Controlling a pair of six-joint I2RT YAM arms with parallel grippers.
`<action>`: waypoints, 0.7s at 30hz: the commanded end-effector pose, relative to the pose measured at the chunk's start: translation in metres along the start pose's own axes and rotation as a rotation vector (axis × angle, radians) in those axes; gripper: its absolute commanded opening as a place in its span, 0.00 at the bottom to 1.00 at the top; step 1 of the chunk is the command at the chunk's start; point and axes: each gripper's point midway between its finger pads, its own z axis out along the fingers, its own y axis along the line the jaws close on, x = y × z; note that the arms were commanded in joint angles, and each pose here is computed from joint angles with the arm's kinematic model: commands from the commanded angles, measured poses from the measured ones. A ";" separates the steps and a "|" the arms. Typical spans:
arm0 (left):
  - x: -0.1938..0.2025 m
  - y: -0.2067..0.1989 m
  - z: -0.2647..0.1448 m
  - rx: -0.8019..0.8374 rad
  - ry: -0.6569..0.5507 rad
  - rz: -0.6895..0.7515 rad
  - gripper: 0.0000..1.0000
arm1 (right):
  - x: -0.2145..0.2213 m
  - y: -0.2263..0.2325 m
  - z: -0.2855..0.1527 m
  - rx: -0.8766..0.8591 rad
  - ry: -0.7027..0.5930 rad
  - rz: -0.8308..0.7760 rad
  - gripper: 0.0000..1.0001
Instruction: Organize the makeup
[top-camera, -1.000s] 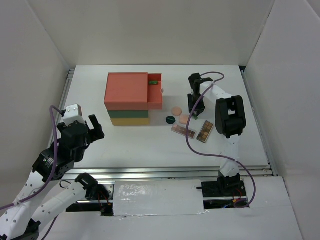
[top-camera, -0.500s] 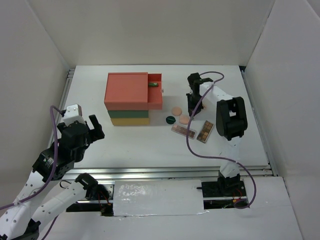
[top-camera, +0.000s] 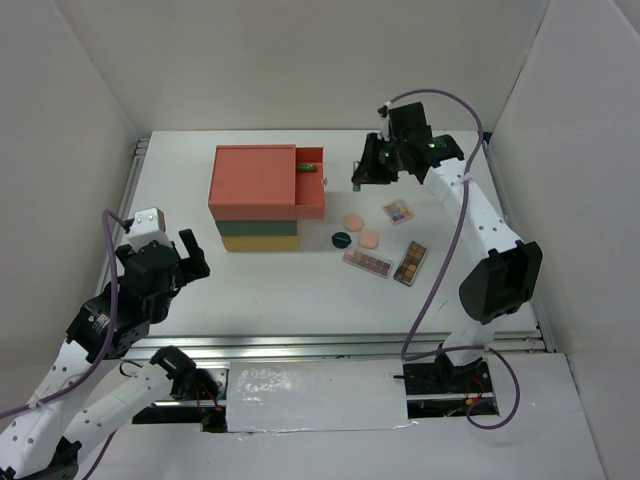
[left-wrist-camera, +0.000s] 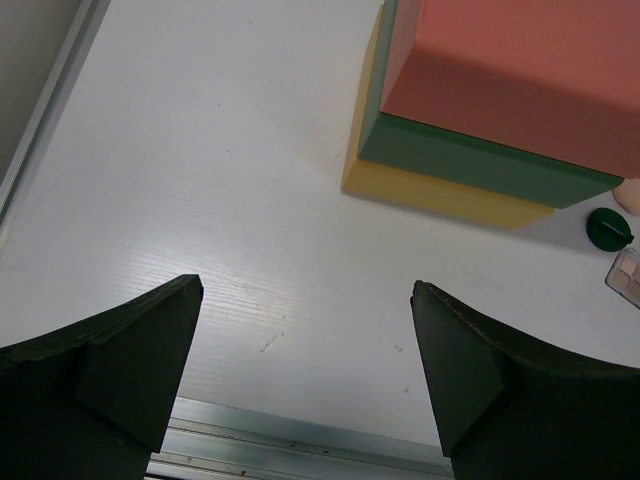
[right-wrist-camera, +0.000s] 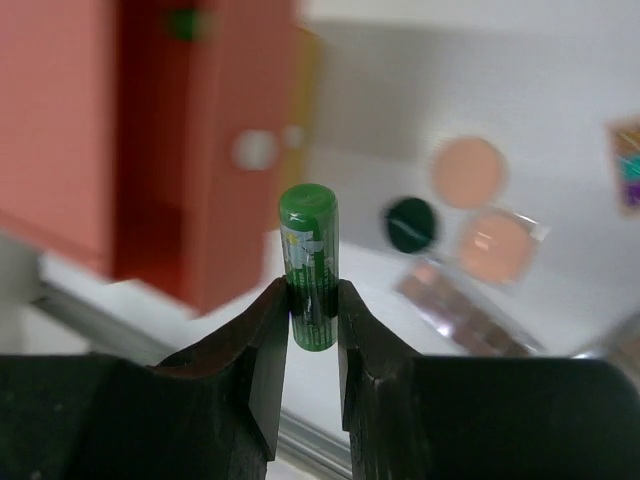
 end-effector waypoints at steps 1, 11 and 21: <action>-0.007 -0.003 0.002 -0.001 -0.024 -0.009 0.99 | -0.028 0.087 -0.035 -0.288 -0.078 0.005 0.12; -0.008 -0.001 0.000 0.000 -0.032 -0.018 0.99 | -0.033 0.164 -0.011 -0.398 -0.063 0.059 0.21; -0.008 -0.003 -0.001 0.010 -0.032 -0.015 0.99 | -0.049 0.166 -0.022 -0.328 -0.130 0.036 0.57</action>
